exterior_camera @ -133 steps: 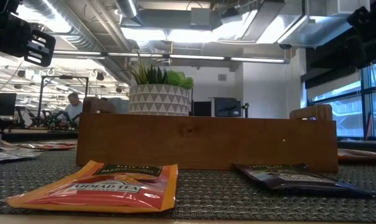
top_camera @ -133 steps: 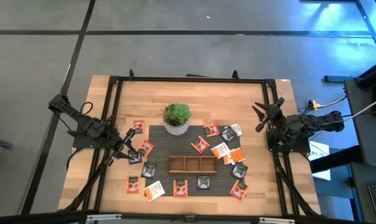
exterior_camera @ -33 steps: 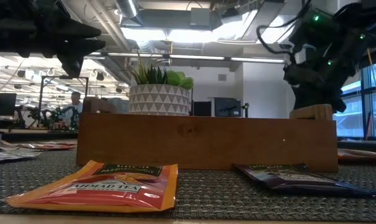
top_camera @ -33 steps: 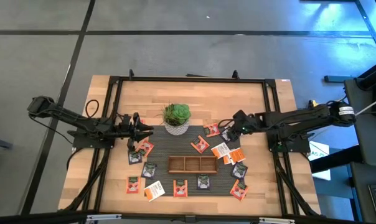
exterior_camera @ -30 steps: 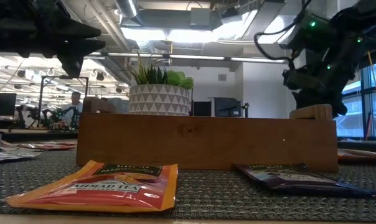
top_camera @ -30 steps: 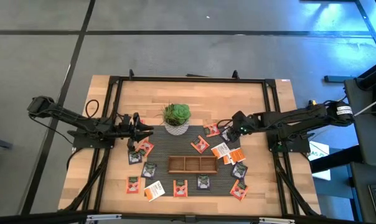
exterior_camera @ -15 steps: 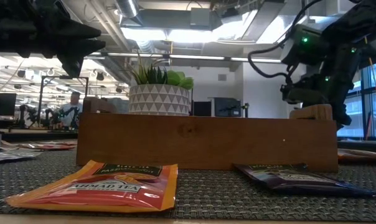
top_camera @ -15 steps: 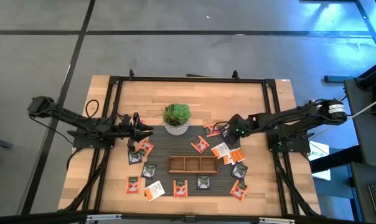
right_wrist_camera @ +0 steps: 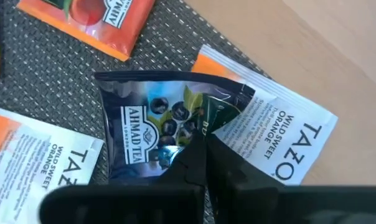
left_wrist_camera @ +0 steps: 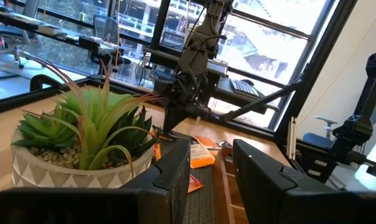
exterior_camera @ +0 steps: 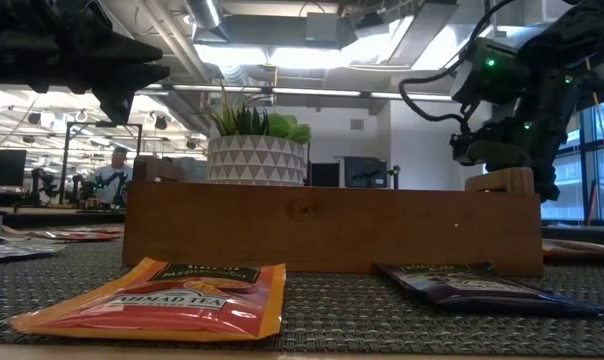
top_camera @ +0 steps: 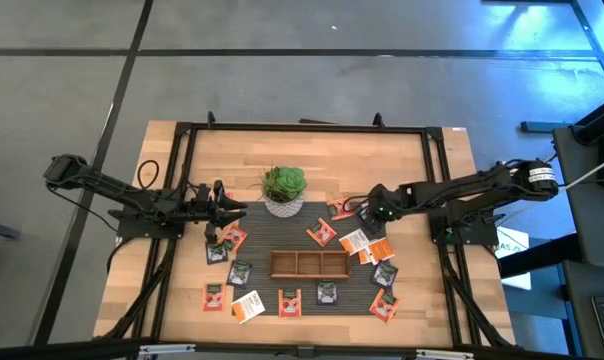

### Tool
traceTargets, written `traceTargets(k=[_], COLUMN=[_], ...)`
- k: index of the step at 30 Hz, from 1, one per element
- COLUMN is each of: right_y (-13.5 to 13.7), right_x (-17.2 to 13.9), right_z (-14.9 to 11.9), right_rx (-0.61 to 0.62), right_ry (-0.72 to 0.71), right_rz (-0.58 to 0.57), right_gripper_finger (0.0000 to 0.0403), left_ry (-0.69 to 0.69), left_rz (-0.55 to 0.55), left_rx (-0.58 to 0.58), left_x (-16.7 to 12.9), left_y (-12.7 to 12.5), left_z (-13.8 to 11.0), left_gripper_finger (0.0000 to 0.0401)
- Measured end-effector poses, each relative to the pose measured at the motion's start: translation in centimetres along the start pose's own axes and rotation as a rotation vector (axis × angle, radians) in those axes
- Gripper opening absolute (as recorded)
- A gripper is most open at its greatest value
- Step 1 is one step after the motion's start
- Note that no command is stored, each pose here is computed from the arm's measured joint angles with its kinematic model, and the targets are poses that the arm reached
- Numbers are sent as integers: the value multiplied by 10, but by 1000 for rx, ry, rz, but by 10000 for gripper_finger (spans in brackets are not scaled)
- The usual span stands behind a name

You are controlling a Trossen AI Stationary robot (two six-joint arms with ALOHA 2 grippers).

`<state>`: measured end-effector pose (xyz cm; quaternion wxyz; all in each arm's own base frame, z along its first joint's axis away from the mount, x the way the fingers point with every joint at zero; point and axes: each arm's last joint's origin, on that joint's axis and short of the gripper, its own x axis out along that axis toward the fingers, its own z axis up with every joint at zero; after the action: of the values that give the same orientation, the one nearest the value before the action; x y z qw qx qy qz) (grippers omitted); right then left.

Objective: Pick & Place Tea
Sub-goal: Put the violet tea bag into the right section of the wooden organizer

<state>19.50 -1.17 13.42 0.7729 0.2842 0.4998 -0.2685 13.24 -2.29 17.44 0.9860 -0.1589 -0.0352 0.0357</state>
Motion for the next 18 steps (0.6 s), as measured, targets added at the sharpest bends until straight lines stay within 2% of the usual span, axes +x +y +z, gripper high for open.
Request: traceTargets(k=[8, 11, 13, 15, 18], right_y=[1, 10, 20, 30, 47], right_x=[-16, -29, -39, -50, -66], right_z=[2, 7, 12, 18, 28], right_rx=[-56, -150, -209, -278, -391], right_ry=[-71, -134, -194, -262, -373], right_rz=[40, 76, 88, 77, 36], right_gripper_finger=[4, 5, 5, 4, 3], left_ry=[-3, -7, -32, -78, -75], left_rz=[1, -1, -10, -28, -76], left_rx=[0, -14, -79, -127, -120], left_x=[0, 0, 0, 0, 5], left_y=[0, 0, -1, -3, -8], left_z=[0, 1, 3, 8, 16], left_gripper_finger=[116, 116, 116, 116, 116])
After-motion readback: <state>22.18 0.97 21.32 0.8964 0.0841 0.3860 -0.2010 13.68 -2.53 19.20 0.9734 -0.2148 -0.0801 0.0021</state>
